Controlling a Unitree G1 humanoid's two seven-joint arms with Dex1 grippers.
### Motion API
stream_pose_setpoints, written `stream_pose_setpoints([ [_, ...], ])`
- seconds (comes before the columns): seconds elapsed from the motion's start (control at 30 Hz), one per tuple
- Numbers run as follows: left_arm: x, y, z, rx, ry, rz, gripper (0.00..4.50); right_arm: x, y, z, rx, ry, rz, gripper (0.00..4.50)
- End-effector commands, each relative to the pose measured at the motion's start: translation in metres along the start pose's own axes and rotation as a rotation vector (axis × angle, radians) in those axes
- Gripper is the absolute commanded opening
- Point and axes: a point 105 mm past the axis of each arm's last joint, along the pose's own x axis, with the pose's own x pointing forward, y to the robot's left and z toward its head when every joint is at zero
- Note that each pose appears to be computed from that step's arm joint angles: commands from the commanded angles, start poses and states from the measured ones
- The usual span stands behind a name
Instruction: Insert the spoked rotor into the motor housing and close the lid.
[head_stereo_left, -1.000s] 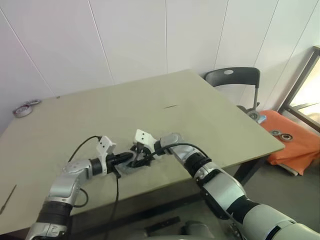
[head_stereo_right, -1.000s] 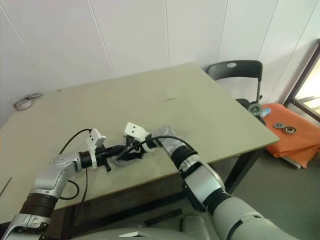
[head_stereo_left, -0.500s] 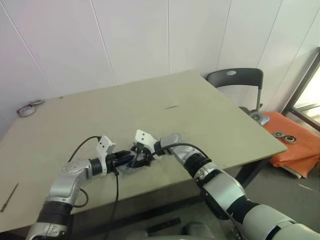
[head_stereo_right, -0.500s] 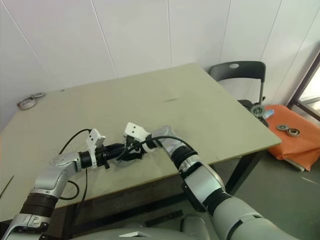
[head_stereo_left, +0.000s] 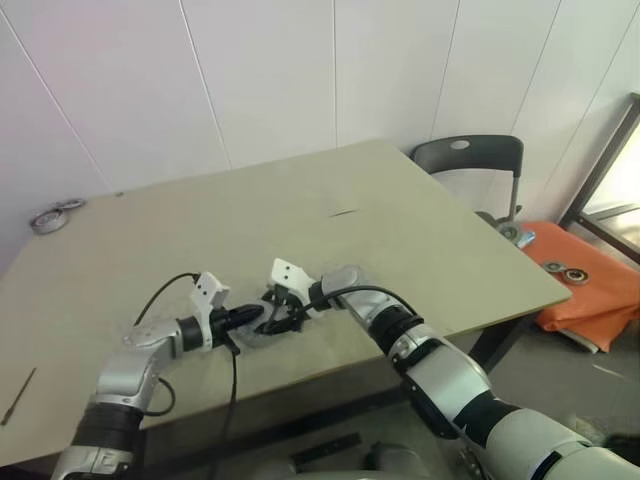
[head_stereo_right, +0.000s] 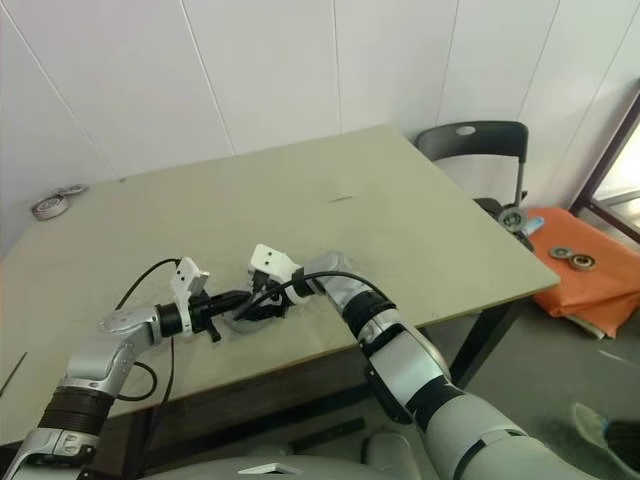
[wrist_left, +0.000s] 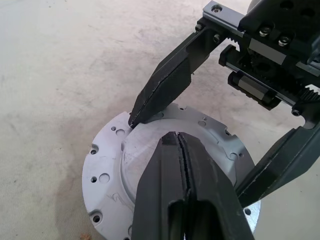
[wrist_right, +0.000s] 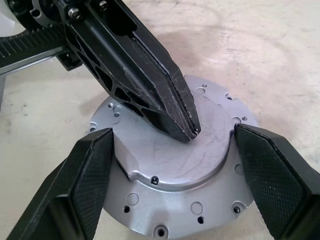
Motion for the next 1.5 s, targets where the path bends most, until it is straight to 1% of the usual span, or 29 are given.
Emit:
stream_pose_setpoints([
  [0.03,-0.001,-0.009,-0.047,-0.123,0.147,-0.018,0.02,-0.005,0.001,-0.054,0.086,0.190,-0.034,3.98],
  [0.6,-0.003,-0.009,-0.050,-0.124,0.170,-0.017,0.02,-0.005,0.001,-0.055,0.091,0.189,-0.031,3.98],
  [0.83,-0.008,-0.007,-0.066,-0.107,0.257,-0.006,0.02,-0.005,0.001,-0.055,0.097,0.188,-0.034,3.98],
  [1.13,-0.006,-0.009,-0.067,-0.111,0.250,-0.013,0.02,-0.005,0.000,-0.053,0.113,0.179,-0.033,3.98],
  [1.23,-0.007,-0.009,-0.066,-0.111,0.249,-0.012,0.02,-0.006,0.000,-0.043,0.167,0.139,-0.013,3.98],
  [1.33,-0.007,-0.009,-0.066,-0.110,0.248,-0.014,0.02,-0.008,0.004,-0.028,0.224,0.087,0.051,3.98],
  [1.5,-0.007,-0.008,-0.065,-0.109,0.247,-0.014,0.02,-0.024,0.013,0.016,0.272,-0.044,0.225,3.98],
])
